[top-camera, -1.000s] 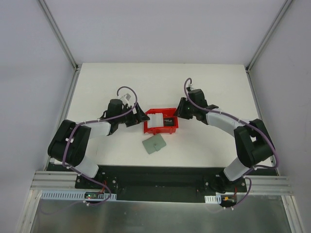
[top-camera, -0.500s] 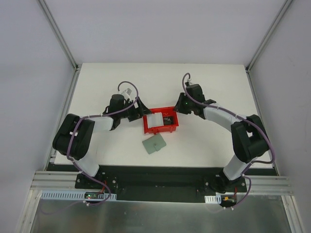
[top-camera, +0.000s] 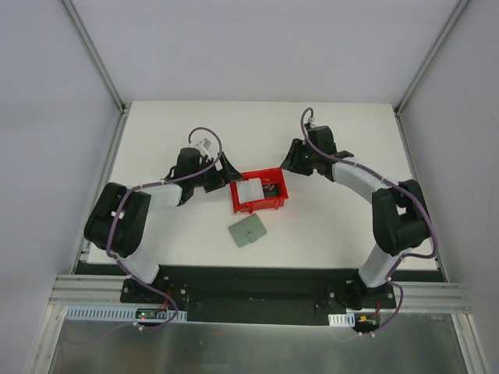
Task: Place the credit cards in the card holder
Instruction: Move the storage box to the center of the board.
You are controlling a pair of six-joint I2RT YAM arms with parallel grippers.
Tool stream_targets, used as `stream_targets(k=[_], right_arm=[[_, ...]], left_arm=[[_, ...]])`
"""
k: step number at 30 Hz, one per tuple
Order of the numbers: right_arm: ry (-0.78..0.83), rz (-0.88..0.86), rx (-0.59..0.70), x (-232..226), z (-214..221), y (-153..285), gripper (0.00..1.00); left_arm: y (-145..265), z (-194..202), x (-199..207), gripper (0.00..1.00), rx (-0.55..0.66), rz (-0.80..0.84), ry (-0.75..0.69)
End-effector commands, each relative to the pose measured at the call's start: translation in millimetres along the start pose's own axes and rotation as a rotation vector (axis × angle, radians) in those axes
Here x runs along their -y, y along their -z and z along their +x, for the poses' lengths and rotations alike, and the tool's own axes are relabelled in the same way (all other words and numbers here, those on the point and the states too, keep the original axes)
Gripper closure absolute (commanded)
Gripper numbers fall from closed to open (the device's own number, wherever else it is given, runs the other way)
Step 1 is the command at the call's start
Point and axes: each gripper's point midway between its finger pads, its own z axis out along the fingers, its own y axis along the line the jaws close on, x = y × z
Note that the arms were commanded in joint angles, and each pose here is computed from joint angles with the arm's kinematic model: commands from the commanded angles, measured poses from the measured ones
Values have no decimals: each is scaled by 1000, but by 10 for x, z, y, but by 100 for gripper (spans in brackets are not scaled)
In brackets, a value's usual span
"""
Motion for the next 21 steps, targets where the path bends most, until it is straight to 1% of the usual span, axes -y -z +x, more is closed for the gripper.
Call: stream_targets(k=[1, 3, 4, 6, 8, 11, 13, 15, 17, 20, 21], right_arm=[[64, -85, 98, -225, -535, 406, 50], [84, -78, 104, -204, -589, 619, 48], [82, -69, 104, -172, -583, 720, 47], [73, -51, 86, -124, -430, 939, 43], [30, -67, 59, -127, -203, 1140, 42], [-51, -128, -4, -155, 275, 1302, 42], [-68, -188, -60, -244, 563, 1397, 43], [-38, -218, -98, -282, 827, 1437, 43], [6, -227, -129, -244, 1091, 1388, 45], [39, -226, -159, -141, 1411, 1221, 53], [44, -221, -171, -122, 1485, 1176, 54]], left_arm=[[248, -296, 128, 7, 89, -82, -130], [423, -336, 34, 5, 122, -171, -171], [511, -323, 23, 4, 127, -190, -186], [699, -193, -18, 4, 109, -215, -206], [834, -4, -75, 4, 74, -233, -160], [970, 279, 54, 8, 18, -157, -55], [1046, 447, 94, 9, -15, -120, -13], [1114, 623, -7, 10, -37, -135, 23], [1158, 798, -144, 11, -52, -155, 47], [1182, 998, -230, 12, -74, -153, 39], [1193, 1024, -234, 12, -74, -150, 38]])
